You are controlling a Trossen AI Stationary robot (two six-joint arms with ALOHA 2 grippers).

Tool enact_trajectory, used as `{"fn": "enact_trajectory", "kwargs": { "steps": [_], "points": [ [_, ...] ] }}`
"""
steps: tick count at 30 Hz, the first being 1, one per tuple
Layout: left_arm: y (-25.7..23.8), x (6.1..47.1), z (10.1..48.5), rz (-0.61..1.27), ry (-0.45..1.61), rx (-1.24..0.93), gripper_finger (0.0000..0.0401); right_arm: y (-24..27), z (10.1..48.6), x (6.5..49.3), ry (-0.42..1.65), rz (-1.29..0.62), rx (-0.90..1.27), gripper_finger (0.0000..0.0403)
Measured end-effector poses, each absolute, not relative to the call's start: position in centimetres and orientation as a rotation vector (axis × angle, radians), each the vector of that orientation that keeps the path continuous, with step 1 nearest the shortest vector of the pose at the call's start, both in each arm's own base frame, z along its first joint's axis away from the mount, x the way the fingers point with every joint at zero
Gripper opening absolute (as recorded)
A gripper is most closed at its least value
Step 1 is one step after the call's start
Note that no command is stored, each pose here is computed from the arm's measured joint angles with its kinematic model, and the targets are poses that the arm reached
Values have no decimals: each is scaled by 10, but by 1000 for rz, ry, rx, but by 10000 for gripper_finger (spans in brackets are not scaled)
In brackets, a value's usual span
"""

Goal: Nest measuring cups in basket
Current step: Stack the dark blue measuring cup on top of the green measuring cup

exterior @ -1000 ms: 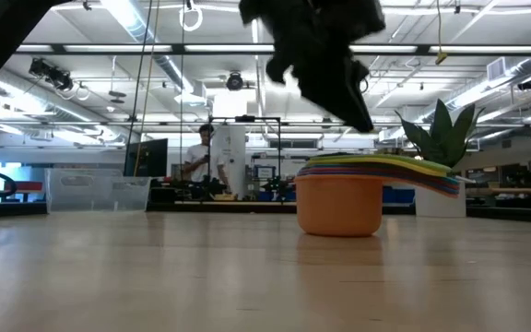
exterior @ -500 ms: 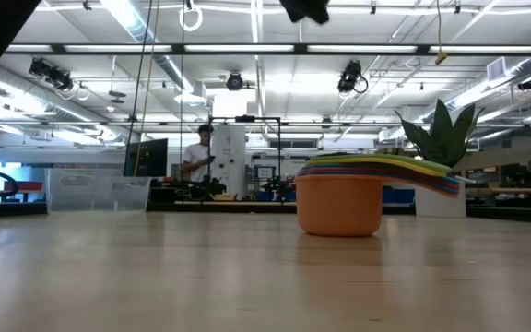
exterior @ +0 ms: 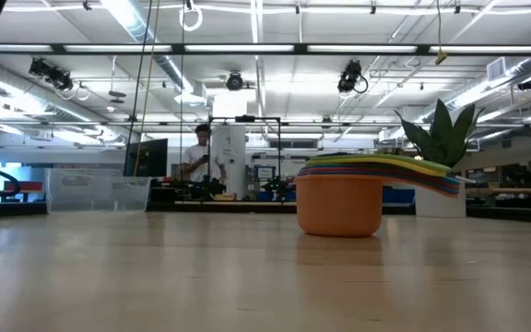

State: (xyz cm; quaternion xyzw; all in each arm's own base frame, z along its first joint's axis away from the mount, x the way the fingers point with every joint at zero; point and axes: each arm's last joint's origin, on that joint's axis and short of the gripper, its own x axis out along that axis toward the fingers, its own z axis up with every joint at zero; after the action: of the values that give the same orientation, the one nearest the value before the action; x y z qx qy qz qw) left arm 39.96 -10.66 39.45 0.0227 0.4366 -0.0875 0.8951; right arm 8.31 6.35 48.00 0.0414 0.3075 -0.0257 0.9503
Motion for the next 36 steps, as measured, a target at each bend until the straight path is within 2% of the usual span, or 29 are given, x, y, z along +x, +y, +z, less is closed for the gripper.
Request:
{"fn": "enact_trajectory", "kwargs": {
  "steps": [7,14,24,36],
  "points": [
    [-135,392,376,-156,993,-15,55,81,422,87,727,-63,93,2],
    [-170,388,334,-56,1053,-29,55,100,371,95,781,-12,182,2],
    [-177,407,250,-34,972,-125,55,103,318,122,872,-194,383,2],
    [-164,411,199,22,871,-220,55,77,267,167,930,-375,493,2]
  ]
}}
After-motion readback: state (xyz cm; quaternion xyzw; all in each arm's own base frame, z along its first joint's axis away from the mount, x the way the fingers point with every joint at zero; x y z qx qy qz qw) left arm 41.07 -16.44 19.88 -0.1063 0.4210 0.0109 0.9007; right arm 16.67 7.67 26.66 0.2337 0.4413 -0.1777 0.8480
